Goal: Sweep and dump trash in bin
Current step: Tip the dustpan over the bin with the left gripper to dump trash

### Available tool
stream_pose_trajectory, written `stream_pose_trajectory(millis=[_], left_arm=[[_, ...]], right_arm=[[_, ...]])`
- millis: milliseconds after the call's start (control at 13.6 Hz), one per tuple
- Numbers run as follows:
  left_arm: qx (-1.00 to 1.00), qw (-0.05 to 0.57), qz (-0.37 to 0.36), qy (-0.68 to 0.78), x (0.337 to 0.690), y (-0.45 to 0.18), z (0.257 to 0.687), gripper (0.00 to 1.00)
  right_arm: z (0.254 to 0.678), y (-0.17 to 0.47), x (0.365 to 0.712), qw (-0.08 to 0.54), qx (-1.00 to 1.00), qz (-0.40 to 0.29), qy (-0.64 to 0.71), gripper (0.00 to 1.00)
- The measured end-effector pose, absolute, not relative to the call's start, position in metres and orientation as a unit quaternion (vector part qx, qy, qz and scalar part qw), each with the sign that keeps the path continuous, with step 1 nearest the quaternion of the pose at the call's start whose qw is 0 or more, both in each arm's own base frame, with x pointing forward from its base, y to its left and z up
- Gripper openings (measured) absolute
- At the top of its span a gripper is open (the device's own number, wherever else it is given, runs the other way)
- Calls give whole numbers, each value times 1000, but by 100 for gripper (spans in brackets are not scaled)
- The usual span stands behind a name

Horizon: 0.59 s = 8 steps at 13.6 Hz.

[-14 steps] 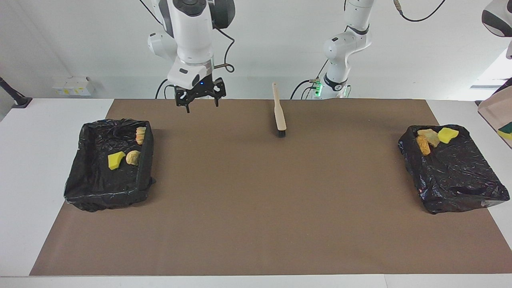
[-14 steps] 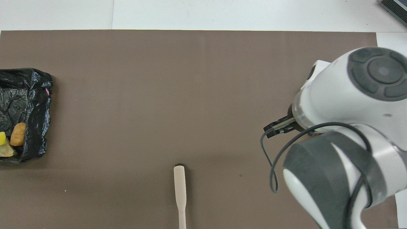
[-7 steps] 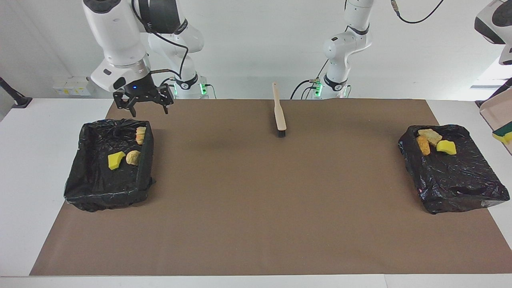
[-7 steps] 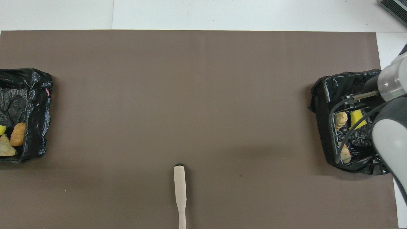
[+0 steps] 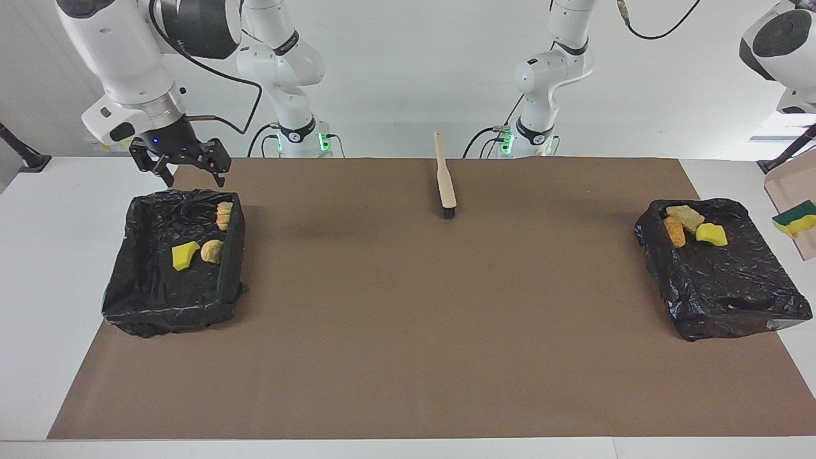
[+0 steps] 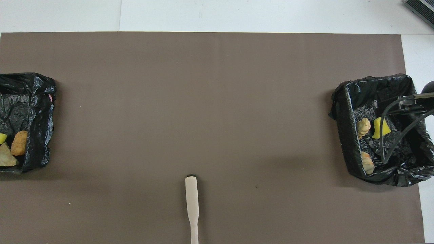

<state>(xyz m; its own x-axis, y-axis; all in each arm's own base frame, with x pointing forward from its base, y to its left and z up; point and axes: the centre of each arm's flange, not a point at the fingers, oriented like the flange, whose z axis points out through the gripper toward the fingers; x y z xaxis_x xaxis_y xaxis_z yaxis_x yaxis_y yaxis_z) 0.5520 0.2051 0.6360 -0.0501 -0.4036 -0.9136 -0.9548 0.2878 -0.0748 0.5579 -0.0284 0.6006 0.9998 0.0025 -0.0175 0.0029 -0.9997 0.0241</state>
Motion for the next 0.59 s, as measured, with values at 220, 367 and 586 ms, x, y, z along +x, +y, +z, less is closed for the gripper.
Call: stream_pose_trajectory(millis=[220, 367, 586], left_arm=[[-505, 472, 294, 660, 549, 183, 624, 32], [-494, 480, 289, 665, 544, 180, 621, 32], [-480, 490, 287, 669, 541, 176, 617, 32]], right_arm=[[595, -30, 547, 3, 1000, -7, -5, 100], [598, -29, 546, 4, 1000, -1, -5, 100], [598, -28, 546, 3, 1000, 1, -3, 100]])
